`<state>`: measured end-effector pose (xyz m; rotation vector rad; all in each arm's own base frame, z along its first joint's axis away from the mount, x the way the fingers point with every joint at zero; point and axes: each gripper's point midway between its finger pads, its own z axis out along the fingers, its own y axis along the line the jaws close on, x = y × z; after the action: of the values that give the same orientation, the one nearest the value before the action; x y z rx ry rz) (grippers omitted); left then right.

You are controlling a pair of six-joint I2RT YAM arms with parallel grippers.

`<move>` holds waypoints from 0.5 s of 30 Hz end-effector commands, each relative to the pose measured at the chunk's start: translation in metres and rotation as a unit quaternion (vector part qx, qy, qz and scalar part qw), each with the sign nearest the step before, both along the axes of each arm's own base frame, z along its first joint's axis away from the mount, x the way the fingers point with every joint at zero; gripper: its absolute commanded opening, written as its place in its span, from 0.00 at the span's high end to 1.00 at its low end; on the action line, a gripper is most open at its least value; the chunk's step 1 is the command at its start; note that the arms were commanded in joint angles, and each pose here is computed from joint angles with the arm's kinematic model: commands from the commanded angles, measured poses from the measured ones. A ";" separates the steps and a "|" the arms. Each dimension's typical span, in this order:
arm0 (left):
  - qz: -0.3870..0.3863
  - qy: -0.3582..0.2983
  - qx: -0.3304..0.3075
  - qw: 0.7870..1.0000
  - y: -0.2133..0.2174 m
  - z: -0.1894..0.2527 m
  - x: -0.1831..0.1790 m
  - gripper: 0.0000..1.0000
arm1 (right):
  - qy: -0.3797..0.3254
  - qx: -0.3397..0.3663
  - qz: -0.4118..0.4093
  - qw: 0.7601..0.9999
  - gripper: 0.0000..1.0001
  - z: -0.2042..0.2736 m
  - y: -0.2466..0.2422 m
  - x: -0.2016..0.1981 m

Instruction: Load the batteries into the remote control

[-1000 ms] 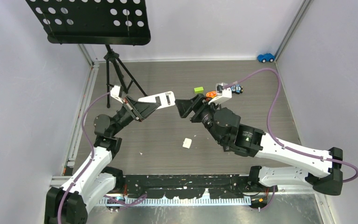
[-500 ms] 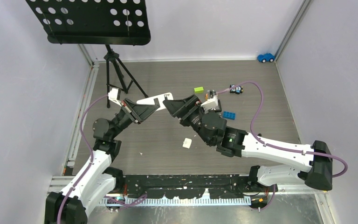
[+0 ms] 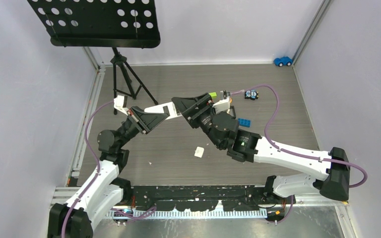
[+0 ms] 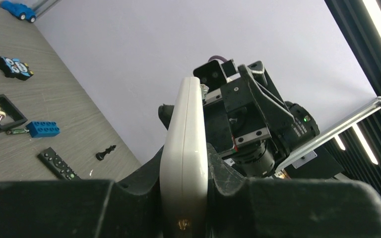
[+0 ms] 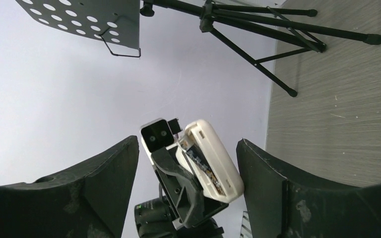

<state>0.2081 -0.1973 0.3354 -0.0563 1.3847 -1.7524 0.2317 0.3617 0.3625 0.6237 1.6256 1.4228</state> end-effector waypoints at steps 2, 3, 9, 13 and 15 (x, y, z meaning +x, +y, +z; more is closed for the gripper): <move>-0.012 -0.073 0.000 0.997 0.000 0.017 -0.017 1.00 | 0.011 0.044 0.010 0.999 0.29 0.031 0.004 0.004; -0.014 -0.073 0.001 0.997 -0.001 0.017 -0.018 1.00 | 0.013 0.045 0.013 0.999 0.31 0.030 0.005 0.004; -0.011 -0.068 0.006 0.998 0.000 0.014 -0.018 1.00 | 0.016 0.049 0.027 0.998 0.39 0.030 0.009 0.001; -0.013 -0.066 0.006 0.998 -0.001 0.013 -0.018 1.00 | 0.018 0.050 0.030 0.998 0.44 0.029 0.009 0.000; -0.012 -0.064 0.004 0.998 0.000 0.014 -0.018 1.00 | 0.019 0.052 0.031 0.998 0.49 0.028 0.009 0.001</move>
<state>0.1994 -0.1978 0.3419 0.0106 1.3490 -1.7506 0.2325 0.3721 0.3622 0.6329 1.6890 1.4712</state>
